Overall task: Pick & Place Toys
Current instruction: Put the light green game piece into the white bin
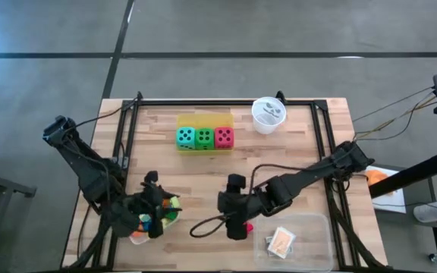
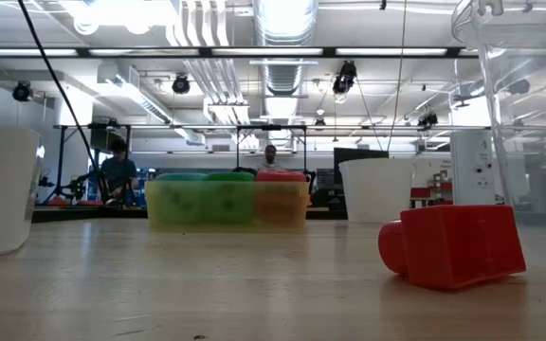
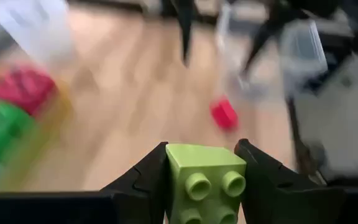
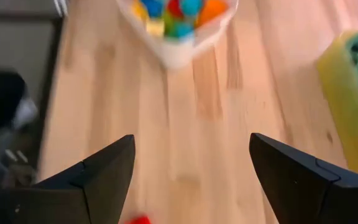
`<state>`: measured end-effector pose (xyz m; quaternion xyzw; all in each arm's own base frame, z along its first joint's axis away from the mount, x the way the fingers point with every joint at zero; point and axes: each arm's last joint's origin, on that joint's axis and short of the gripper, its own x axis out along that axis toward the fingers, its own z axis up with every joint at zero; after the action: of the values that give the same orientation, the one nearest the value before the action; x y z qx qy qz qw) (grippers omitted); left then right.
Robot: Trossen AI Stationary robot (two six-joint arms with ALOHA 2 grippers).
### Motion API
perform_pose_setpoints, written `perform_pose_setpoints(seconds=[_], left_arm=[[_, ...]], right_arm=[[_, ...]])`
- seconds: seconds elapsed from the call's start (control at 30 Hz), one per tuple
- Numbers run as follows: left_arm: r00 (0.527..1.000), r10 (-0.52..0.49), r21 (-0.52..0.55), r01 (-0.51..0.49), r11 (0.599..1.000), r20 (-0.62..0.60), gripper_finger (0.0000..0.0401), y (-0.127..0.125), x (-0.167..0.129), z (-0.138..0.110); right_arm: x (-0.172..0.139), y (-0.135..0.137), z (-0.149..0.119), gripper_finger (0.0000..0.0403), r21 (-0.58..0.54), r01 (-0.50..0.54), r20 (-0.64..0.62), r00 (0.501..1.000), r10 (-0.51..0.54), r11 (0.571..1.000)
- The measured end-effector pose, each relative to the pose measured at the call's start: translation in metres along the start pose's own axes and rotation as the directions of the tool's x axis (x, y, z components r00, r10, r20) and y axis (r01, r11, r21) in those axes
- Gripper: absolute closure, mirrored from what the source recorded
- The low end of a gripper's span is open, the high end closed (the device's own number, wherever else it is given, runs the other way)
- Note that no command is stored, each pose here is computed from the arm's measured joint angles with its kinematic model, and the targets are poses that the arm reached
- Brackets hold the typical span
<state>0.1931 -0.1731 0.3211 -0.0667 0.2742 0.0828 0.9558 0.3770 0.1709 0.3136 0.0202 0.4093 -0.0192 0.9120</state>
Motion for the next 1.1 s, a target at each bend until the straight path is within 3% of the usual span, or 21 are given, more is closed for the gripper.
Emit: perform_pose_setpoints(seconds=[0.17,0.4,0.57,0.87,0.97,1.1], left_arm=[[0.965,-0.128,-0.069,0.115,0.991,-0.230,0.0265,-0.002,0.008,-0.018],[0.850,-0.071,-0.084,0.032,0.996,-0.521,0.0265,0.012,0.022,-0.060],[0.775,-0.071,-0.068,0.036,0.997,-0.629,0.0265,0.021,0.029,-0.085],[0.634,-0.110,-0.036,0.128,0.991,-0.765,0.0265,0.031,0.035,-0.116],[0.619,-0.119,-0.093,0.075,0.993,-0.776,0.0265,0.031,0.035,-0.118],[0.625,-0.118,-0.236,-0.109,0.966,-0.772,0.0265,0.032,0.037,-0.116]], right_arm=[[0.021,0.007,-0.029,0.0092,-0.049,-0.028,-0.095,0.995,0.023,0.998],[0.039,0.020,-0.056,0.0092,-0.060,-0.080,-0.117,0.990,0.073,0.995],[0.040,0.022,-0.062,0.0092,-0.037,-0.079,-0.129,0.989,0.074,0.996],[0.041,0.022,-0.067,0.0092,-0.055,-0.077,-0.145,0.987,0.068,0.996],[0.042,0.022,-0.069,0.0092,-0.059,-0.076,-0.158,0.985,0.066,0.995],[0.042,0.020,-0.070,0.0092,-0.046,-0.072,-0.173,0.983,0.063,0.996]])
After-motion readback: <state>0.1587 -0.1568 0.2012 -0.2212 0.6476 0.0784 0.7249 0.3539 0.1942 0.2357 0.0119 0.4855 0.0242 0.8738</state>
